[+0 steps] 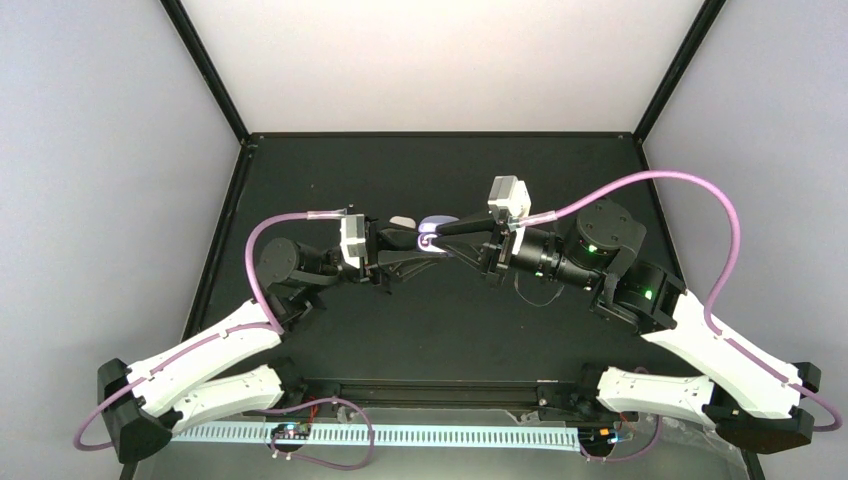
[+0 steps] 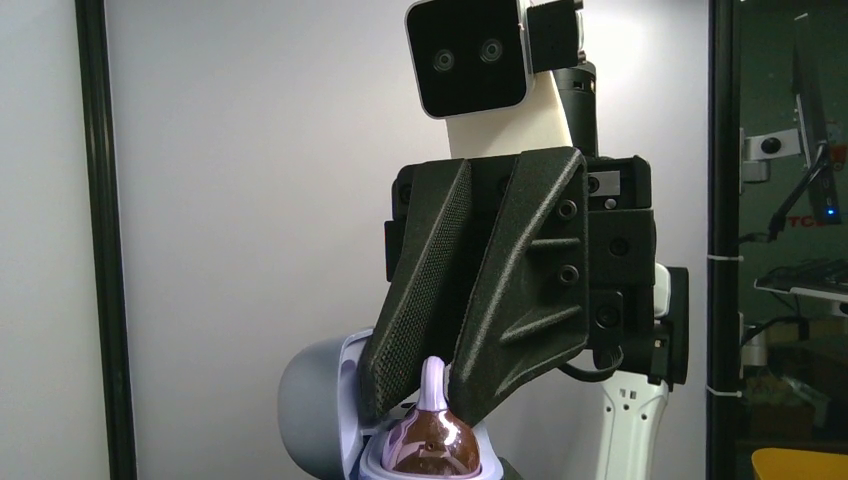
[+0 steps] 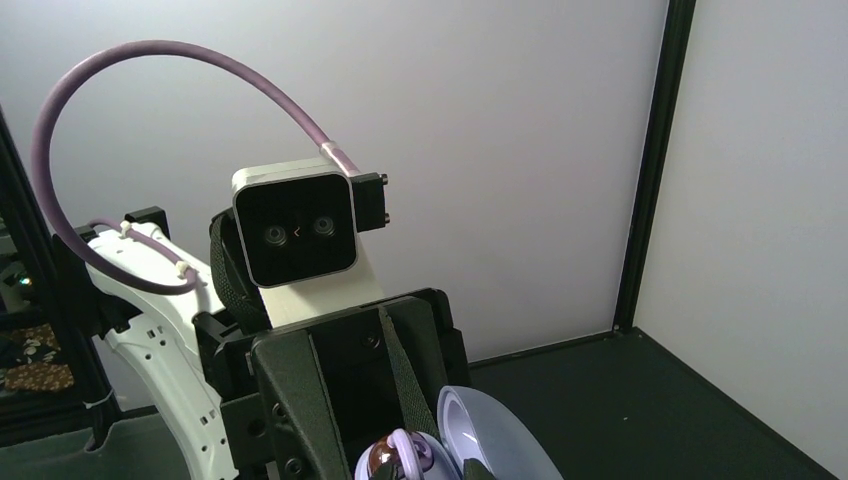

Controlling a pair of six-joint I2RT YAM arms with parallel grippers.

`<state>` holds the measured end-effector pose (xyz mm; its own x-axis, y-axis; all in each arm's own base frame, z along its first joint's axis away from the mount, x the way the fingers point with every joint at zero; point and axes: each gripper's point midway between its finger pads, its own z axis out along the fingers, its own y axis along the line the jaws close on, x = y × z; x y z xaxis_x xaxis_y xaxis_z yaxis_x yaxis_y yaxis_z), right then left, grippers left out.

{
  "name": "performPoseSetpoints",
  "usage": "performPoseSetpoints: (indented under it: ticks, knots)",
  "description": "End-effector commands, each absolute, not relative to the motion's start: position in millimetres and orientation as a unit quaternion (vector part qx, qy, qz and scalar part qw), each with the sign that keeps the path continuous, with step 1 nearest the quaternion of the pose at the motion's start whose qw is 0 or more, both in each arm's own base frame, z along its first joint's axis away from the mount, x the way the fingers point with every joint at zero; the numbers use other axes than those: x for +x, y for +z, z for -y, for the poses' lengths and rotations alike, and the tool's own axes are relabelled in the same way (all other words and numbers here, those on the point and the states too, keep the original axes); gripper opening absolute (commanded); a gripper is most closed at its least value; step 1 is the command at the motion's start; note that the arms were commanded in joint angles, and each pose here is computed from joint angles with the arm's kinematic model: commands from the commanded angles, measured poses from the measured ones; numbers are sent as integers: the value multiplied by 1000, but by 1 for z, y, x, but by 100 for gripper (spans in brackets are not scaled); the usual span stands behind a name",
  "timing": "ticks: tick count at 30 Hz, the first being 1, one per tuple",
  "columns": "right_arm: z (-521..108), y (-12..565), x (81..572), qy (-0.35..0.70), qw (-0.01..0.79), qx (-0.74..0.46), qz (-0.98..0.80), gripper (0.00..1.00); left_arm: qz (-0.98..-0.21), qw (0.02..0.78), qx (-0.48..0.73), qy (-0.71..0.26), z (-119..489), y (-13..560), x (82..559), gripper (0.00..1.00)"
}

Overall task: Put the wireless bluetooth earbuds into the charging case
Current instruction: Place the earbud in the charging case.

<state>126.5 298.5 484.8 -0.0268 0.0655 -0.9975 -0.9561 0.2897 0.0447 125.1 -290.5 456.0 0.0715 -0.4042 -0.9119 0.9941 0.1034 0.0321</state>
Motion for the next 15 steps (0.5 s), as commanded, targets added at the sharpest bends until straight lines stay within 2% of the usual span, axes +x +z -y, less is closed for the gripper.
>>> performPoseSetpoints:
  ticks: [1,8,15]
  knots:
    - [-297,484,128,436,573,-397,-569,16,-359,647,368,-562,285,483,117,1]
    - [-295,490,127,440,576,-392,-567,18,-362,643,369,-566,288,480,118,2]
    - [-278,514,118,459,588,-372,-552,34,-364,641,368,-567,288,479,118,2]
